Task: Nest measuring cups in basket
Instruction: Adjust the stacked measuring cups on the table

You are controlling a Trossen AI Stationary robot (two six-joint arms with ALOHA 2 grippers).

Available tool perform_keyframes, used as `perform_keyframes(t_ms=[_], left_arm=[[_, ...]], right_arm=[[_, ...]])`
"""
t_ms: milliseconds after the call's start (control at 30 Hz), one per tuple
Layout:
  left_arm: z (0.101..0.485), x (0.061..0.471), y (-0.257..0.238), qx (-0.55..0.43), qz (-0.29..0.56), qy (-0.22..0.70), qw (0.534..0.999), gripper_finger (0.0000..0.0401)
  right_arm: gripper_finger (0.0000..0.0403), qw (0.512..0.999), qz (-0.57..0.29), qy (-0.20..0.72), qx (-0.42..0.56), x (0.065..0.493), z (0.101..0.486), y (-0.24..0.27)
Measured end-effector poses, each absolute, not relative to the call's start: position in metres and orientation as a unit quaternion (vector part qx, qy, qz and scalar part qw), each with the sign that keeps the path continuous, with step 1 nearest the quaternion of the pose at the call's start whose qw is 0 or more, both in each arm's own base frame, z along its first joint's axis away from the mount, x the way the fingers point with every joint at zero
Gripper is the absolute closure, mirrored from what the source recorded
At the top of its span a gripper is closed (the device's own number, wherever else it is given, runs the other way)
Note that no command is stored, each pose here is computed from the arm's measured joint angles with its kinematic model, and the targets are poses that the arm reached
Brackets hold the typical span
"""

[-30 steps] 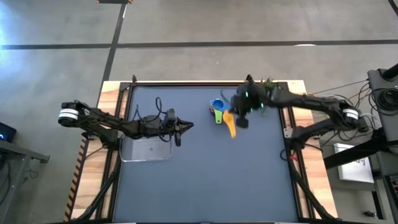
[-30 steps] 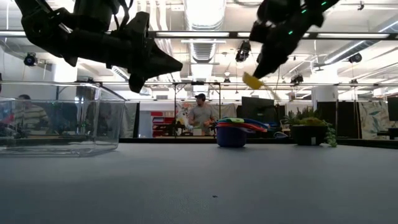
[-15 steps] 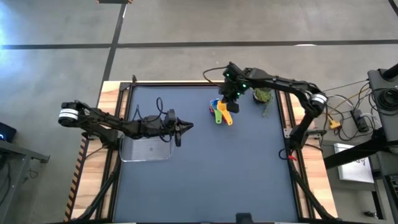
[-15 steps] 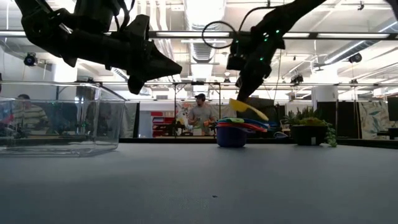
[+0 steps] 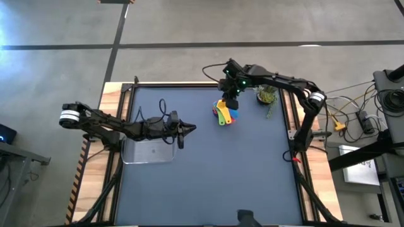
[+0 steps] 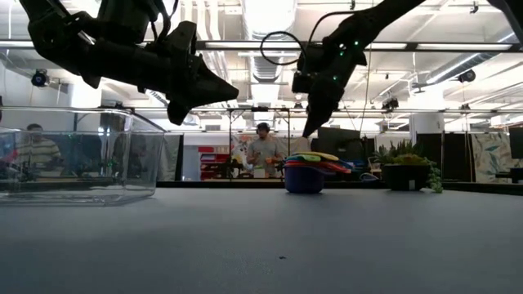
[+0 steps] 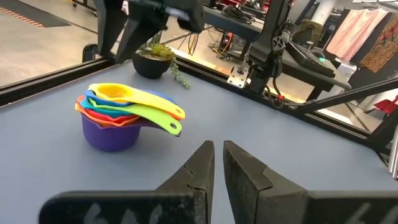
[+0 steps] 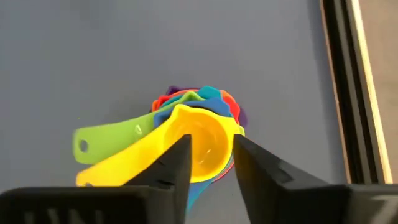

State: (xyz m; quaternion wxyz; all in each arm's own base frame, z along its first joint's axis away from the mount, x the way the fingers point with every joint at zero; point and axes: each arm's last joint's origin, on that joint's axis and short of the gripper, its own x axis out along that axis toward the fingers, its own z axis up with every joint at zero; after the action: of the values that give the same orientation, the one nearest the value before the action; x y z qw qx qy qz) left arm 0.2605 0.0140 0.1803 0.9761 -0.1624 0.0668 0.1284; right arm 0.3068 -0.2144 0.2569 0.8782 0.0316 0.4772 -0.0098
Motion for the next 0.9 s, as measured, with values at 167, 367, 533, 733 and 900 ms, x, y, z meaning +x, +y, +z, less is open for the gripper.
perform_keyframes(t_ms=[167, 367, 533, 733, 900], left_arm=[[0.18, 0.261, 0.014, -0.162, 0.128, 0.067, 0.976, 0.0384], [0.18, 0.261, 0.014, -0.167, 0.129, 0.067, 0.975, 0.0384], [0.18, 0.261, 0.013, -0.179, 0.128, 0.066, 0.973, 0.0384], [0.174, 0.26, 0.012, -0.19, 0.135, 0.101, 0.967, 0.0384], [0.181, 0.27, 0.013, -0.187, 0.155, 0.136, 0.96, 0.0384]], right_arm=[[0.0241, 0.875, -0.058, 0.465, 0.119, 0.299, 0.27, -0.207], [0.0203, 0.834, -0.032, 0.526, 0.163, 0.293, 0.257, -0.18], [0.0195, 0.837, -0.056, 0.518, 0.166, 0.281, 0.251, -0.176], [0.0212, 0.864, -0.104, 0.462, 0.169, 0.26, 0.248, -0.181], [0.0215, 0.868, -0.107, 0.455, 0.168, 0.248, 0.23, -0.175]])
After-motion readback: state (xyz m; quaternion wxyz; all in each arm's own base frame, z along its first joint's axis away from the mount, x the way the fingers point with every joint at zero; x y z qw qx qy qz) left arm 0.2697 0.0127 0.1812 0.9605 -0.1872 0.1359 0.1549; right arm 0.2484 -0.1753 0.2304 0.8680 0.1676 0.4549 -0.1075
